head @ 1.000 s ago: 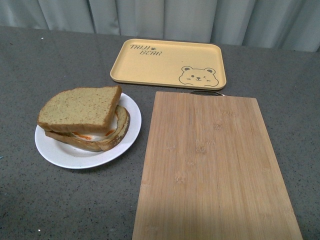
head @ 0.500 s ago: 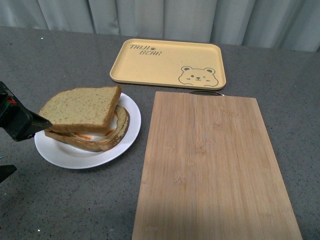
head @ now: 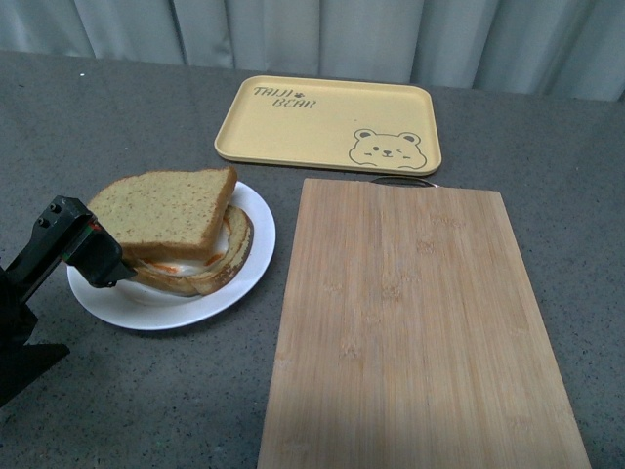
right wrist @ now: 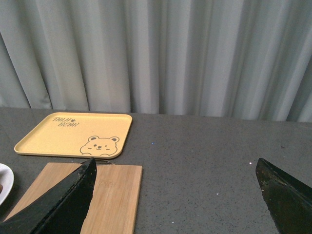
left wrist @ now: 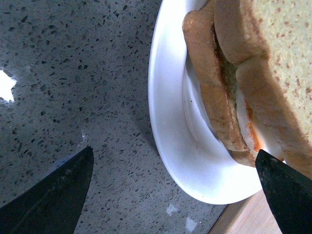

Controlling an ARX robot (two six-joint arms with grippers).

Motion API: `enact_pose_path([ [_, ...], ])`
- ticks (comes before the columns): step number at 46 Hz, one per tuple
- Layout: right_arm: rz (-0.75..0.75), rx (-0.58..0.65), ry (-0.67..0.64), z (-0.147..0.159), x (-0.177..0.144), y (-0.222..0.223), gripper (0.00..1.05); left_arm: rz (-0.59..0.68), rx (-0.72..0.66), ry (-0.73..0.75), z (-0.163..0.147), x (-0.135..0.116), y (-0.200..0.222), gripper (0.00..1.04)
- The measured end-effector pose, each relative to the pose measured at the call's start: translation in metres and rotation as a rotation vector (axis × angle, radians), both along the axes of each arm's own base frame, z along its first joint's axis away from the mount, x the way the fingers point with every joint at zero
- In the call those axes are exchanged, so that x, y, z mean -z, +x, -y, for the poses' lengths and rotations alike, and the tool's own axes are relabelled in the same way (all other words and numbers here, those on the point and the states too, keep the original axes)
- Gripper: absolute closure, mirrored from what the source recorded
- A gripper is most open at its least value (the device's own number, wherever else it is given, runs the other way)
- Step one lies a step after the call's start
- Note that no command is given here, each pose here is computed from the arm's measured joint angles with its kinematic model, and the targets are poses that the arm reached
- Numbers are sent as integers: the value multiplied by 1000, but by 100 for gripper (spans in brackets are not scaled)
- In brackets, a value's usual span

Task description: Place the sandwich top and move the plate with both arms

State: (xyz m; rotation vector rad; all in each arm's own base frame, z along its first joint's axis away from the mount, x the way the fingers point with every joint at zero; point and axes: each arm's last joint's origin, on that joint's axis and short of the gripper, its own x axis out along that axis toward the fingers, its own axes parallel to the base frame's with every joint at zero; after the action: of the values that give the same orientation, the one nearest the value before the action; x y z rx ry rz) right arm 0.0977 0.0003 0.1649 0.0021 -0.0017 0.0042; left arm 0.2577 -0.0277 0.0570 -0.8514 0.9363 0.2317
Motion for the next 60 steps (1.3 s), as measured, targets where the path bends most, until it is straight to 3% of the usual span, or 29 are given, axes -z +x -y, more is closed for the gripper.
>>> enact_pose_path([
  [12,0,0,0,0,0,0,9,-35,-3,-2,0,7,11,7],
  [14,0,0,0,0,0,0,9,-45,-8,-5,-1,10,11,13],
  [20,0,0,0,0,0,0,9,-42,-11,-16,-2,15,15,17],
  [33,0,0,0,0,0,0,9,-78,-9,-90,-3,27,27,74],
  [42,0,0,0,0,0,0,9,-58,-19,-136,-7,19,28,96],
  [48,0,0,0,0,0,0,9,-12,-5,-165,-7,8,21,100],
  [60,0,0,0,0,0,0,9,120,-28,-261,-10,11,4,101],
])
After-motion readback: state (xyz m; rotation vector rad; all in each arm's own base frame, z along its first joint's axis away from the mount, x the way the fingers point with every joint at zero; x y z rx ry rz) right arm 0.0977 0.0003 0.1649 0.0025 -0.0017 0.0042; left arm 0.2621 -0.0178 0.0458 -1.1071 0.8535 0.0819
